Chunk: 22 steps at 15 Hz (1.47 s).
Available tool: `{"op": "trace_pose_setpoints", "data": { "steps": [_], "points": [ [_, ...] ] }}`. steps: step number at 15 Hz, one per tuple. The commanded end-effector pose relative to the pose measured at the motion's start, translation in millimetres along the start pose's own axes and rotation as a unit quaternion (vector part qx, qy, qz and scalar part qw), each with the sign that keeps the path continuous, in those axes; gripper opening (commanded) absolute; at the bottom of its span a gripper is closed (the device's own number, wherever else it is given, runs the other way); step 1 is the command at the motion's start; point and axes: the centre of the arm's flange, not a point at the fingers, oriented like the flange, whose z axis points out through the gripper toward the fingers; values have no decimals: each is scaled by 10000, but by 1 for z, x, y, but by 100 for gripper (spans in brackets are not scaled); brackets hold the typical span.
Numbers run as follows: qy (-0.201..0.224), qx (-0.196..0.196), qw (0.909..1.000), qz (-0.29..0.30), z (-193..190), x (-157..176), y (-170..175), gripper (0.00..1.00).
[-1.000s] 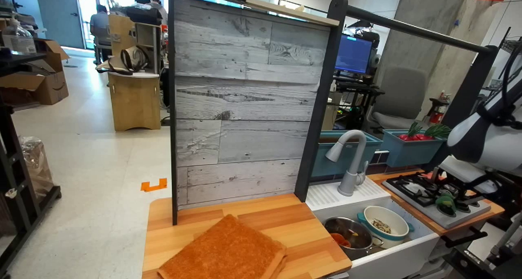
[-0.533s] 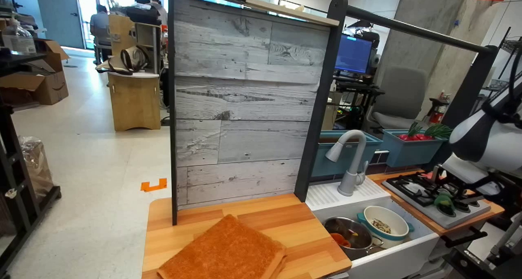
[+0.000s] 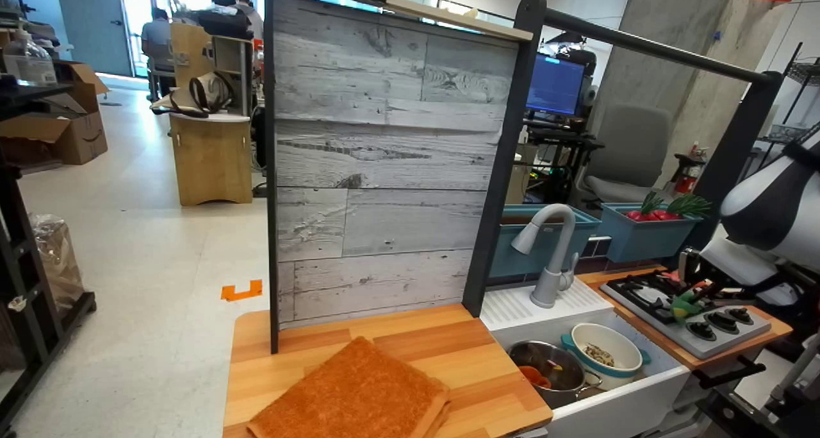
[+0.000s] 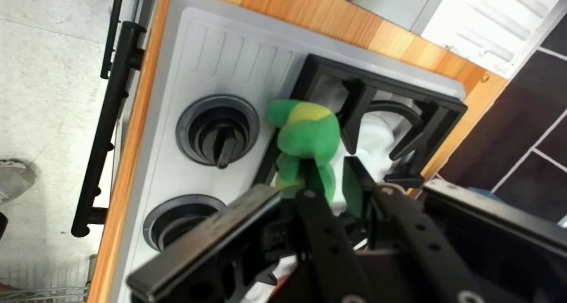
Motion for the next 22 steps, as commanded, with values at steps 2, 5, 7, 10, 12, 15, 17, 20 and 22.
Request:
{"op": "trace_pose_setpoints", "data": {
  "steps": [2,5,7,10,12,15,17,20,22],
  "points": [
    [-130,-130,9997,176,-5,-7,5,19],
    [-148,-215,9992,299,-1,-5,9,46],
    [-168,-249,9989,355,1,-4,10,60],
    [-239,-318,9984,406,4,-5,12,40],
    [-291,-366,9981,413,6,-7,12,31],
    [-335,-450,9975,435,9,-10,12,7],
    [-328,-457,9976,411,8,-12,9,0],
    [-340,-259,9987,291,-4,-21,3,1],
    [-503,227,9984,119,-28,-35,-4,1]
  ]
}}
